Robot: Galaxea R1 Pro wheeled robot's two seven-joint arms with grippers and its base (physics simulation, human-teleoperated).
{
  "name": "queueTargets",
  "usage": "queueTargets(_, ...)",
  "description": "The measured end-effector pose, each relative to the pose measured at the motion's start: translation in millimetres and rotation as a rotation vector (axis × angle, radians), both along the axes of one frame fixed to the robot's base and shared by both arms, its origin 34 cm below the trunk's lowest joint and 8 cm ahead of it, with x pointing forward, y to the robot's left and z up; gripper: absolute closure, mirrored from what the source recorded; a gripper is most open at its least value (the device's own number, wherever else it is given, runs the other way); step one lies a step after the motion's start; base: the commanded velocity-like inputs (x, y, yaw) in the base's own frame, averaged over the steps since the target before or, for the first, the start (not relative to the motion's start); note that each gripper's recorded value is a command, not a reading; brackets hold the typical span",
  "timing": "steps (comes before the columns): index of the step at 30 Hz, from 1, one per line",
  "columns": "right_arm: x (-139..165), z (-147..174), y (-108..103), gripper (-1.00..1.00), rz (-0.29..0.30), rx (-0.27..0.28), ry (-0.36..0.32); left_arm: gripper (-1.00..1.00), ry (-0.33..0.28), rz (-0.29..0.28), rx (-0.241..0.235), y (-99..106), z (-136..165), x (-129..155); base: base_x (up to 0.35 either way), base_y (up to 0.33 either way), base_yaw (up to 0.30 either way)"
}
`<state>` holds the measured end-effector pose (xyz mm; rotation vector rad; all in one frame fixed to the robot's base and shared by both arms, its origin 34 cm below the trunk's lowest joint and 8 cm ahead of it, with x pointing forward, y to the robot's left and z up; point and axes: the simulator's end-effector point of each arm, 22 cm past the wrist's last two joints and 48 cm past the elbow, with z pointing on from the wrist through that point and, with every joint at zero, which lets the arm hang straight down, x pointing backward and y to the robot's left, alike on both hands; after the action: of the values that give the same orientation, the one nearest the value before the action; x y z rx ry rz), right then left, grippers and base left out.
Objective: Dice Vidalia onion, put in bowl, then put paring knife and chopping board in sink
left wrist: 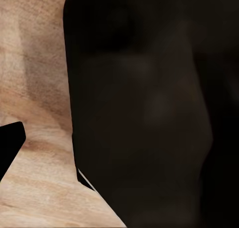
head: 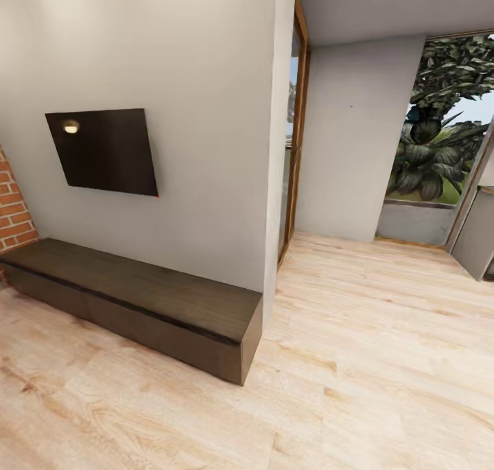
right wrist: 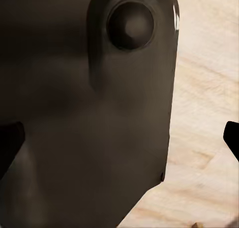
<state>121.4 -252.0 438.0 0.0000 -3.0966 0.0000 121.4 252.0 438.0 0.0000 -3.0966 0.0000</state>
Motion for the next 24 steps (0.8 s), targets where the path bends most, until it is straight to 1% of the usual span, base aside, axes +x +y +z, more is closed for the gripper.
queueTargets(1,5.0,-0.2,4.0,-1.00,0.006,0.004,-0.012,-1.00,-0.005,0.003,0.005,4.3,-0.1,2.8,0.000,0.000,0.000)
queueTargets(5,20.5,-0.2,21.1,-1.00,0.002,0.025,-0.055,-1.00,-0.004,0.004,-0.002,-1.1,-0.1,2.3,0.000,0.000,0.000)
queueTargets(8,18.6,-0.1,25.7,-1.00,0.002,0.031,-0.044,-1.00,-0.003,0.004,-0.010,-5.7,-0.1,2.1,0.000,0.000,0.000)
queueTargets(18,19.8,0.0,28.7,-1.00,0.000,0.034,-0.047,-1.00,-0.005,0.005,-0.012,-6.9,-0.1,2.9,0.000,0.000,0.000)
queueTargets(21,25.7,0.1,29.2,-1.00,-0.003,0.036,-0.067,-1.00,-0.010,0.005,-0.011,-6.2,-0.2,4.4,0.000,0.000,0.000)
queueTargets(24,33.4,0.2,27.5,-1.00,-0.003,0.033,-0.092,-1.00,-0.030,0.006,-0.006,-2.6,-0.4,10.7,0.000,0.000,0.000)
